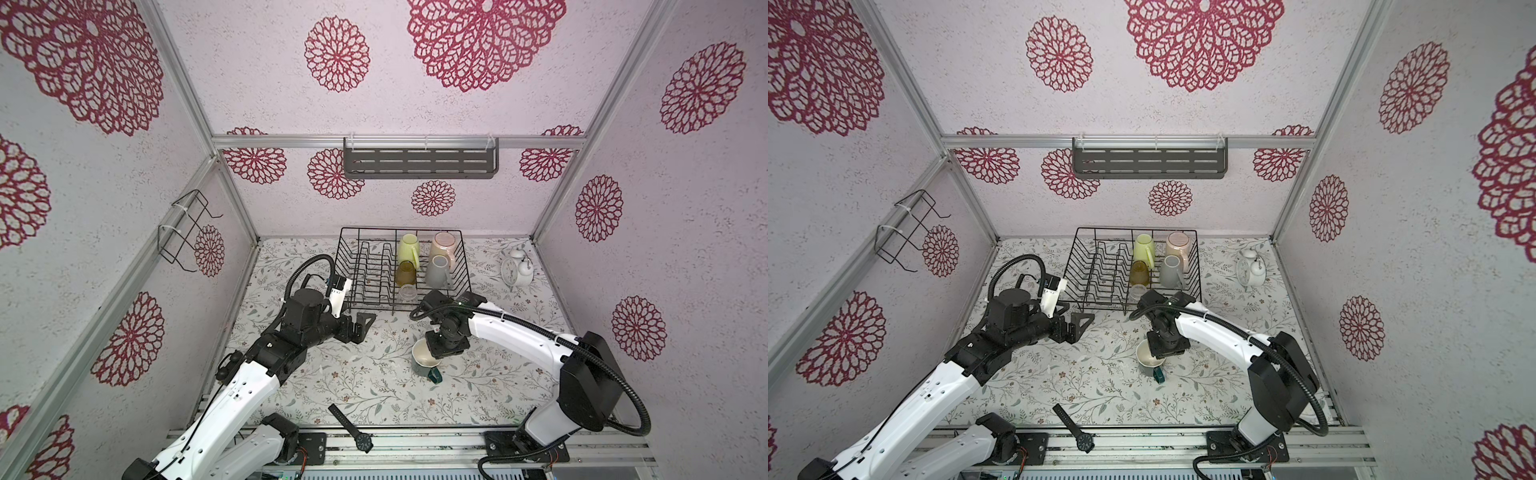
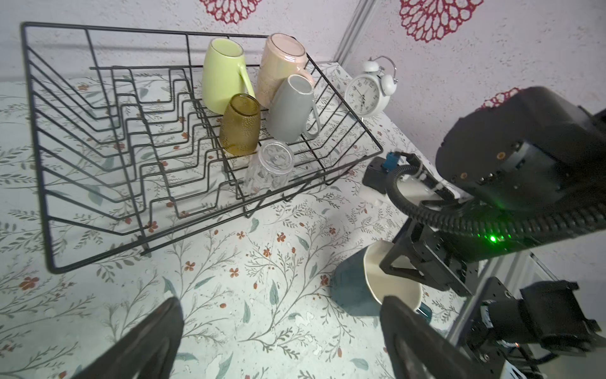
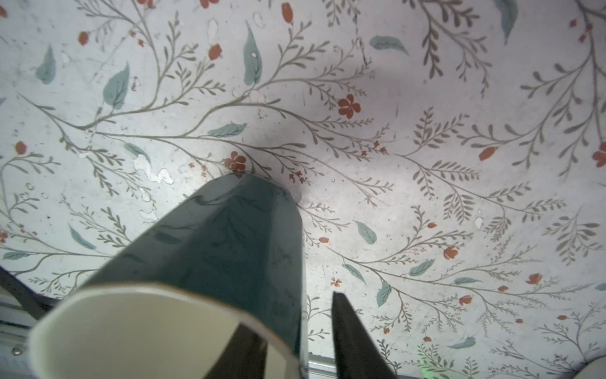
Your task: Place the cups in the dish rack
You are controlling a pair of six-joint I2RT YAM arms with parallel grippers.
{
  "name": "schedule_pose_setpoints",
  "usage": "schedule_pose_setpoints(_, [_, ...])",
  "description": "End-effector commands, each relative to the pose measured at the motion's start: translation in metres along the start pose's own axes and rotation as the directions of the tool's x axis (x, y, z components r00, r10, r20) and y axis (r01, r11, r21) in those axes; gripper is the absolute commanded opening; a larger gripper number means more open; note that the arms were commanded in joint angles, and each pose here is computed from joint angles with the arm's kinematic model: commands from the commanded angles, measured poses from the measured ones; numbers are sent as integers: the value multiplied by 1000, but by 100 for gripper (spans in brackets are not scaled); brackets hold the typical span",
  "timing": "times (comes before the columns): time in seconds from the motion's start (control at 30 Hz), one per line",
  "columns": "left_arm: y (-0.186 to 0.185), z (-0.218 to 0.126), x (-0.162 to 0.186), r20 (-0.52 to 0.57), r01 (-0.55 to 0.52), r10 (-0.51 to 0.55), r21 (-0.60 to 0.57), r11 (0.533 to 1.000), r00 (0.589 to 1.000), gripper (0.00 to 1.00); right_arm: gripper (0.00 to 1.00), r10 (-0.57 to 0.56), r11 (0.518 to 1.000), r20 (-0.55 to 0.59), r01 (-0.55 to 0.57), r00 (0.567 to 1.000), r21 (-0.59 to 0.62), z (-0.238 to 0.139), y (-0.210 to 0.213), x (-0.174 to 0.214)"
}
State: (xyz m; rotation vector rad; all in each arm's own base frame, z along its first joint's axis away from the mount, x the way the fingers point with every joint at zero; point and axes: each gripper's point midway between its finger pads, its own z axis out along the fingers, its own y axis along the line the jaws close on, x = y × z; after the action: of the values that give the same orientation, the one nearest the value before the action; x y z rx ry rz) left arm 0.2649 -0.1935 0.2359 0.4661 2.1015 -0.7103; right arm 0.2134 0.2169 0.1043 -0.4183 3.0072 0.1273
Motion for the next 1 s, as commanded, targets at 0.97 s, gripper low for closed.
schedule_pose_setpoints(0.97, [-81,111,84,-539,-249,245,67,966,806,96,78,379,924,523,-343,764,-169,-81,-133,-27])
